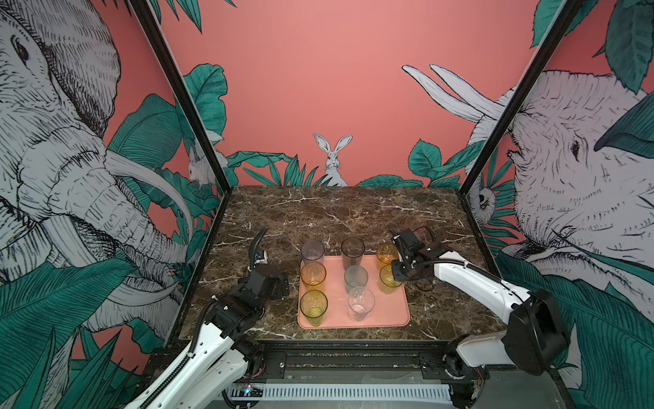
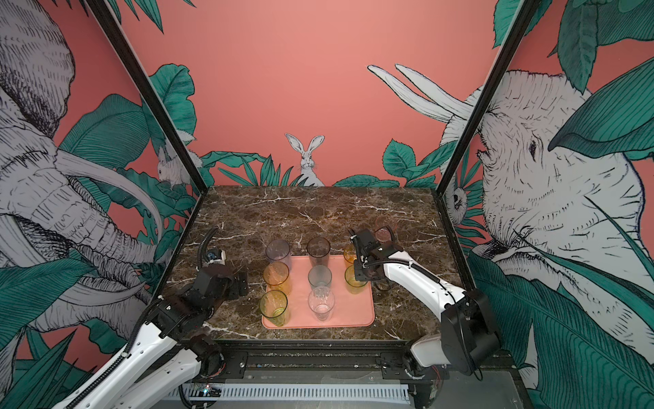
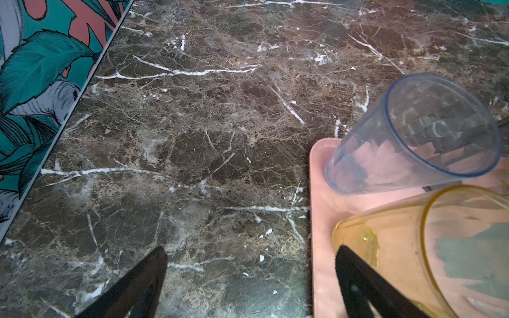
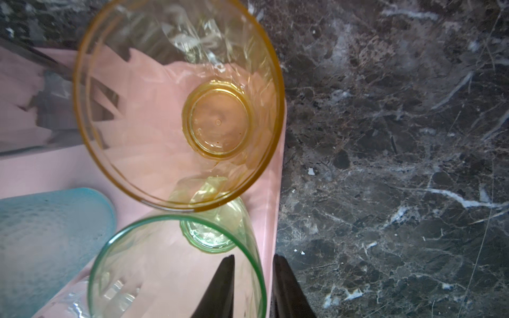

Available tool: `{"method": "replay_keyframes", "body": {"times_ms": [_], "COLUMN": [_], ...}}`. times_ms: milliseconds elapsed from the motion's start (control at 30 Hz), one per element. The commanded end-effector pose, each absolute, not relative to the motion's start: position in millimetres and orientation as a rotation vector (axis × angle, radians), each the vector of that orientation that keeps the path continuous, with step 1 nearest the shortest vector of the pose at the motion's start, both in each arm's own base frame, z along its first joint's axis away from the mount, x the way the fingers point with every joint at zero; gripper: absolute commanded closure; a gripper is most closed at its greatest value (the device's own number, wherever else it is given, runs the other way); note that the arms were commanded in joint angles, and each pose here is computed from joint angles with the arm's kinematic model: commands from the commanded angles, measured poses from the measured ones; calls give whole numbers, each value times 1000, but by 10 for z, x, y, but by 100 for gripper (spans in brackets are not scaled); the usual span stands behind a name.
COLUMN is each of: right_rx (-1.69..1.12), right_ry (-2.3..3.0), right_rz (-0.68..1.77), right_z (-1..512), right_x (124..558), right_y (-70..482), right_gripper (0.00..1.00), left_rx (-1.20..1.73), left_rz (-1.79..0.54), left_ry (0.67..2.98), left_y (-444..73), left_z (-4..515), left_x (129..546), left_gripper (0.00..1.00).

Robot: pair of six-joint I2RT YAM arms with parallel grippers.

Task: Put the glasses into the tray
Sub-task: 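Raise the right gripper and move it over the pink glass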

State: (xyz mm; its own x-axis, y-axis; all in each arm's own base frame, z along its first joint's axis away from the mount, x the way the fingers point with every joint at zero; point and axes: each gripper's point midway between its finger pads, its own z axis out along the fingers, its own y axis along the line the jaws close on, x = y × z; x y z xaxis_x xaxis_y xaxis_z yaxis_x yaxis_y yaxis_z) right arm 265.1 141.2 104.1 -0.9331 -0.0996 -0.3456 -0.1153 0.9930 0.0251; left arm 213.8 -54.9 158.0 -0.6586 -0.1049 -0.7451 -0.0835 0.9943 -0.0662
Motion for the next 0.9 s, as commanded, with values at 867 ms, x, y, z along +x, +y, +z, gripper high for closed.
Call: {"method": "replay_keyframes", "body": {"times_ms": [867], "right_rx": [-186], "right_ry": [2246], "right_rz": [97], "right_z": [2916], "right_x": [2986], "right_y": [1258], "right_gripper": [51], "left_rx": [-180], "left_rz": [-27], "left_ry": [2224], "left_y": [-520], "left_z": [1798], "left_x": [2238], "left_gripper": [4]}}
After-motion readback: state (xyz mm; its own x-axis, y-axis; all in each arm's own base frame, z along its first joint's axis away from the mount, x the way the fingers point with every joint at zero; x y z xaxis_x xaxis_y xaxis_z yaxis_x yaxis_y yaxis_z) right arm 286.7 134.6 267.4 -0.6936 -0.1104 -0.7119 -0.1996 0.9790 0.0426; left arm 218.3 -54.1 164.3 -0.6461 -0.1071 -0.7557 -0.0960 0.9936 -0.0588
